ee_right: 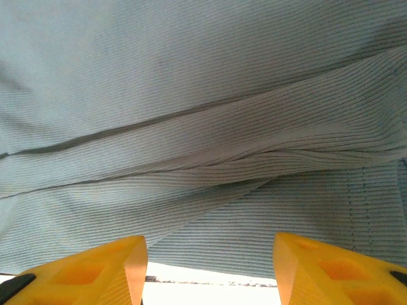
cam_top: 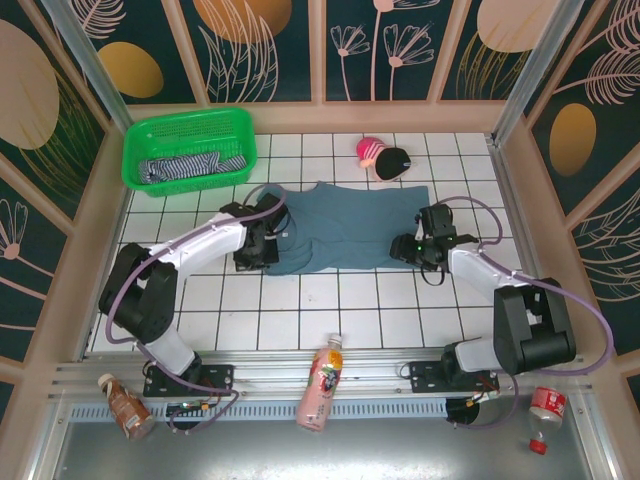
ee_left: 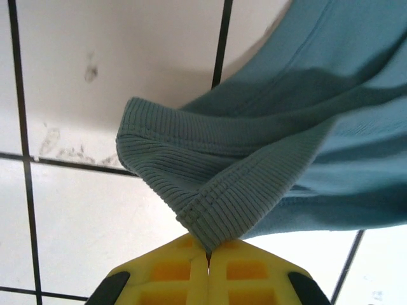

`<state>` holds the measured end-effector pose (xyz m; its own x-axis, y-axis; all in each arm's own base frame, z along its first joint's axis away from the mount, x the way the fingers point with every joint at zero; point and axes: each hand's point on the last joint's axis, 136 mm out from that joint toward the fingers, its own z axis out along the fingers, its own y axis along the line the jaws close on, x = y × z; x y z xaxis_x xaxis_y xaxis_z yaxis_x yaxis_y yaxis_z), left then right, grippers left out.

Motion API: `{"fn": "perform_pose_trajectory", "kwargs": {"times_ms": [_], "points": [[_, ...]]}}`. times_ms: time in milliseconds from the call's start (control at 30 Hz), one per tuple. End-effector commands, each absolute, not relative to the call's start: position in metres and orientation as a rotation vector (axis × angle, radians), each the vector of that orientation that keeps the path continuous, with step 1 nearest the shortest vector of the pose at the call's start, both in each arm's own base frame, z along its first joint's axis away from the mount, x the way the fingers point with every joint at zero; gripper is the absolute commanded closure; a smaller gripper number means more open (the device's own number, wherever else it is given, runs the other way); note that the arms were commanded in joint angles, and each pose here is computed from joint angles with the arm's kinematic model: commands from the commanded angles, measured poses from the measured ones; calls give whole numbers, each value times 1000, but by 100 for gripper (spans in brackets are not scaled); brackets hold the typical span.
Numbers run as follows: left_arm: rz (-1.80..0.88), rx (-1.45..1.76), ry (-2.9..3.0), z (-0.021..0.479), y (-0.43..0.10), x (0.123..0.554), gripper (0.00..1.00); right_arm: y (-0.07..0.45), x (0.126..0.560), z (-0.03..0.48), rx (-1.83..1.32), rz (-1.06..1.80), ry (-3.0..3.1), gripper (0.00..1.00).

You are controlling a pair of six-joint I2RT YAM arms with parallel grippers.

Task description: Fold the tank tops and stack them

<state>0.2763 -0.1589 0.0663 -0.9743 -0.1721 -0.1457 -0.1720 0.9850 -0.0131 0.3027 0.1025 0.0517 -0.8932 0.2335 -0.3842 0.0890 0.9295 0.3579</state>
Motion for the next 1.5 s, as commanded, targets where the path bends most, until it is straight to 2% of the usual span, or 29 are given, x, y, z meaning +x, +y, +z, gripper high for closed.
{"fn": "perform_pose_trajectory", "kwargs": {"times_ms": [0, 500, 700, 933, 1100, 1233, 1333, 1467], "points": [[66, -218, 2989, 76, -150, 289, 97, 102, 303, 41, 175, 442, 2660, 45], [29, -302, 2967, 52, -131, 353, 95, 69, 302, 15, 245, 361, 2697, 45], [60, -308, 2974, 36, -129, 366, 92, 61, 299, 9, 276, 346, 2715, 45], [119, -281, 2959, 38, -126, 376, 60, 52, 309, 32, 340, 346, 2664, 45], [151, -269, 2938, 59, -122, 379, 47, 40, 319, 54, 356, 274, 2640, 45], [28, -297, 2905, 90, -134, 376, 44, 51, 335, 76, 341, 385, 2584, 45], [-138, -258, 2914, 103, -170, 364, 43, 67, 343, 81, 370, 524, 2554, 46], [-272, -131, 2939, 100, -227, 353, 41, 70, 345, 72, 401, 550, 2562, 46]]}}
